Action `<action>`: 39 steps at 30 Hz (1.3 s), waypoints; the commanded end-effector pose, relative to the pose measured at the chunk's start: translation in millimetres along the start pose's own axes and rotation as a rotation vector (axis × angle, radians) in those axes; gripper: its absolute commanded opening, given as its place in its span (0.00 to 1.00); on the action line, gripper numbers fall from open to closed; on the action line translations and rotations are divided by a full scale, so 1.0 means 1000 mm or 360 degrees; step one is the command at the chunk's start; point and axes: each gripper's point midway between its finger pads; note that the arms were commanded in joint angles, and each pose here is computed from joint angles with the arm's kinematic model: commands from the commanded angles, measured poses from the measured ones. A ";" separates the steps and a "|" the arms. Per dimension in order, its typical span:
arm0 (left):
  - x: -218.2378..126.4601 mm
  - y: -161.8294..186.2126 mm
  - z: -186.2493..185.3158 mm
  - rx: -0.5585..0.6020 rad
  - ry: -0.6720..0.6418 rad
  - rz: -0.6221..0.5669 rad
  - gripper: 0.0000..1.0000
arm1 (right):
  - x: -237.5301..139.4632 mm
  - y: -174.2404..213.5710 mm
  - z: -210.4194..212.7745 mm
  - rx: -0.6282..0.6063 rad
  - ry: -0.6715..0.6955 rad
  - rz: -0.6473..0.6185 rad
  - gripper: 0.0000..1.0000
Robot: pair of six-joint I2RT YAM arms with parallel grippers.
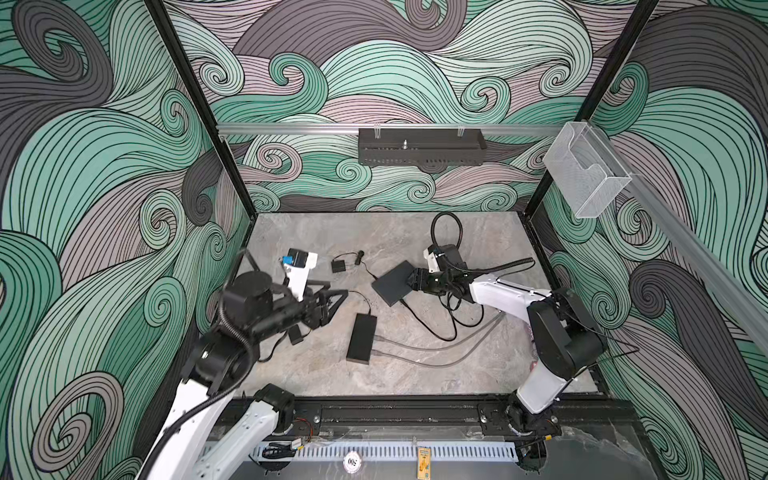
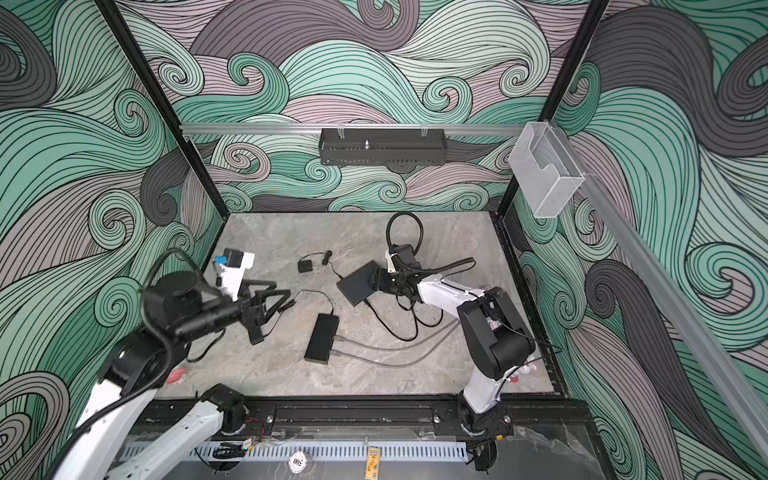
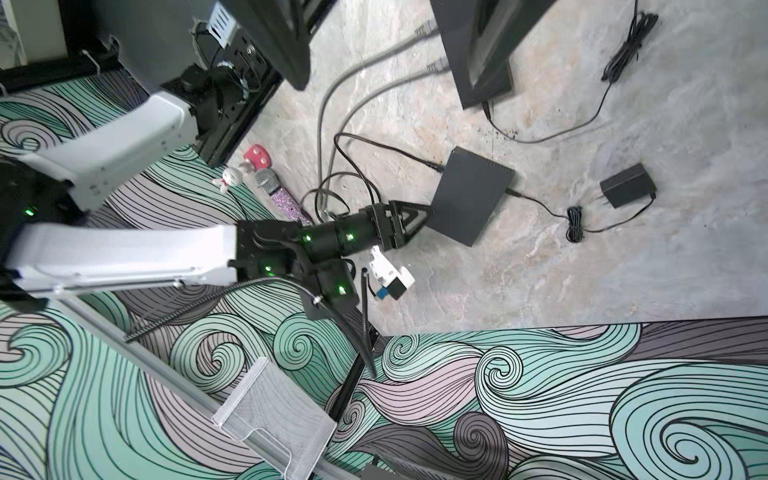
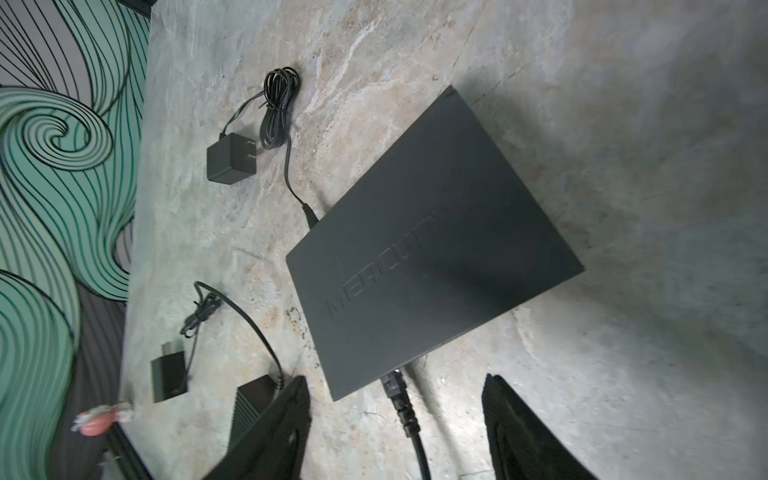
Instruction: Insert the plug into the switch port
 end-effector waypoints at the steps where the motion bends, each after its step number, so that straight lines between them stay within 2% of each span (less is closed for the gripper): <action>1: -0.008 0.050 0.007 -0.0125 0.0008 0.0219 0.63 | 0.018 -0.001 0.003 0.0323 -0.0073 0.0052 0.67; 7: -0.001 0.066 0.009 -0.0184 0.0108 0.0187 0.62 | 0.053 -0.013 -0.003 0.0400 -0.0067 0.0085 0.66; 16: 0.002 0.069 0.013 -0.0200 0.0077 0.0212 0.62 | 0.092 -0.058 0.009 0.0304 -0.0103 0.0048 0.65; 20: 0.003 0.071 0.013 -0.0207 0.0082 0.0229 0.62 | 0.080 -0.064 0.008 0.0156 -0.0054 0.0018 0.65; 25: 0.004 0.071 0.011 -0.0193 0.0113 0.0219 0.62 | 0.012 -0.059 -0.010 -0.0100 0.0159 -0.0048 0.66; 31: 0.002 0.069 0.015 -0.0178 0.0085 0.0150 0.62 | -0.100 -0.027 -0.038 -0.0130 0.0460 -0.0212 0.70; 32: 0.001 0.068 0.015 -0.0174 0.0088 0.0138 0.62 | -0.117 -0.022 -0.041 -0.0127 0.0514 -0.0246 0.78; 33: 0.001 0.068 0.014 -0.0168 0.0095 0.0131 0.62 | -0.135 -0.012 -0.048 -0.0114 0.0593 -0.0262 0.97; 36: 0.001 0.067 0.012 -0.0171 0.0114 0.0124 0.62 | -0.180 0.007 -0.064 -0.0107 0.0765 -0.0336 0.99; 39: 0.002 0.068 0.011 -0.0175 0.0134 0.0128 0.62 | -0.202 0.025 -0.080 -0.0095 0.0892 -0.0365 0.99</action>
Point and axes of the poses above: each gripper's point midway between its finger pads, its own x axis out along the fingers, its own z axis along the line the jaws close on, y = z × x, and after that the axes turned 9 degrees about -x, right-handed
